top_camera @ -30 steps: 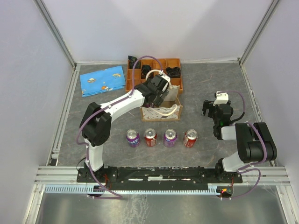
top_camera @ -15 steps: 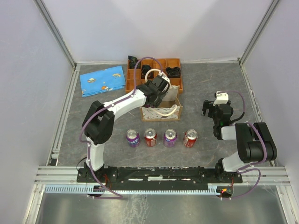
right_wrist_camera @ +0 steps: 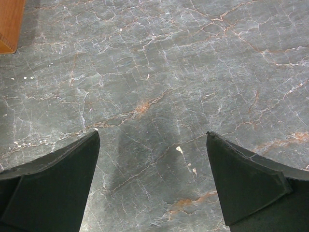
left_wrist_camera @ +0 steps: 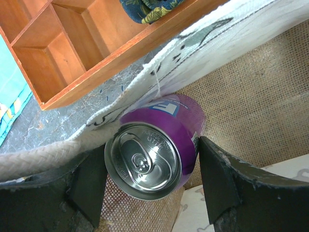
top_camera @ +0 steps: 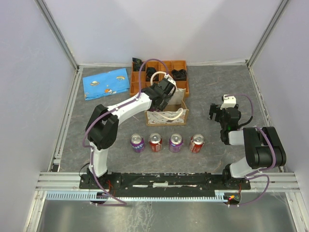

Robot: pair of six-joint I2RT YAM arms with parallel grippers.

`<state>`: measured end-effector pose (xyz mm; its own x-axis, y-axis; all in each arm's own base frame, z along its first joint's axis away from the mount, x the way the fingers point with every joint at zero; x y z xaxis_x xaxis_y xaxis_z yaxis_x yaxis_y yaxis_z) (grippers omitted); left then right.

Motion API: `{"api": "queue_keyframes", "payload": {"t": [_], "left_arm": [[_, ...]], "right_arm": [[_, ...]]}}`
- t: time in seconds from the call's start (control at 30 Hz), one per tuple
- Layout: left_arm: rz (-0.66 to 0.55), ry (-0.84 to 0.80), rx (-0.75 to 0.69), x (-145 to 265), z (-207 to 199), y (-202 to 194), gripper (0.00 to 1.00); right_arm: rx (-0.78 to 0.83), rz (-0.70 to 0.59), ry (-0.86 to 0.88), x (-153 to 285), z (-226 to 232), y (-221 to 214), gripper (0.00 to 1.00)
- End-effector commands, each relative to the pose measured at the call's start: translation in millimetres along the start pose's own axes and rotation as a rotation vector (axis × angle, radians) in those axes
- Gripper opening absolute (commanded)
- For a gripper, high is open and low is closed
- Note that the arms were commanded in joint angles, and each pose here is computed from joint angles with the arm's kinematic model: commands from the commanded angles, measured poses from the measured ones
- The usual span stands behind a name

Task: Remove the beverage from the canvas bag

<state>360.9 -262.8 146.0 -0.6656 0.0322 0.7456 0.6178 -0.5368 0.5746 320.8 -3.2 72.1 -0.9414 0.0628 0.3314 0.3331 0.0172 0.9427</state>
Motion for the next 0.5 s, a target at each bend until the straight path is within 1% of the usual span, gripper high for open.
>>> {"api": "queue_keyframes", "payload": {"t": [0.0, 0.1, 0.17, 0.37, 0.47], "left_arm": [[0.036, -0.093, 0.01, -4.6, -13.5, -5.9, 0.03], [-0.025, -0.133, 0.017, 10.1, -10.7, 10.4, 0.03], [-0.088, -0.155, 0.031, 25.0, -6.4, 24.4, 0.03], [-0.306, -0.173, 0.082, 85.0, 19.7, 64.5, 0.03], [-0.38, -0.175, 0.096, 110.9, 31.6, 76.0, 0.03]], "right_arm": [[0.006, -0.052, -0.004, -5.4, 0.1, 16.4, 0.99], [0.006, -0.053, -0.004, -5.3, 0.3, 16.6, 0.99], [0.006, -0.051, -0.004, -5.4, 0.3, 16.0, 0.99], [0.006, -0.053, -0.004, -5.4, 0.4, 16.7, 0.99], [0.006, -0.053, -0.005, -5.5, -0.1, 16.6, 0.99]]}}
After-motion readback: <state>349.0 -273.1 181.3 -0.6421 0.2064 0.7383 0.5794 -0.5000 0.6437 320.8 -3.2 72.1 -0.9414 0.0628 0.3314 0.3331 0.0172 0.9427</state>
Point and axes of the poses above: each gripper's point midway between its finger pads, its own x axis back along the fingers, its own z axis along the line the jaws close on, y = z × x, the point moved 6 cm from there along x, back along the fingers, and after that the axes turned 1 degree about x, right-handed, at the moved point
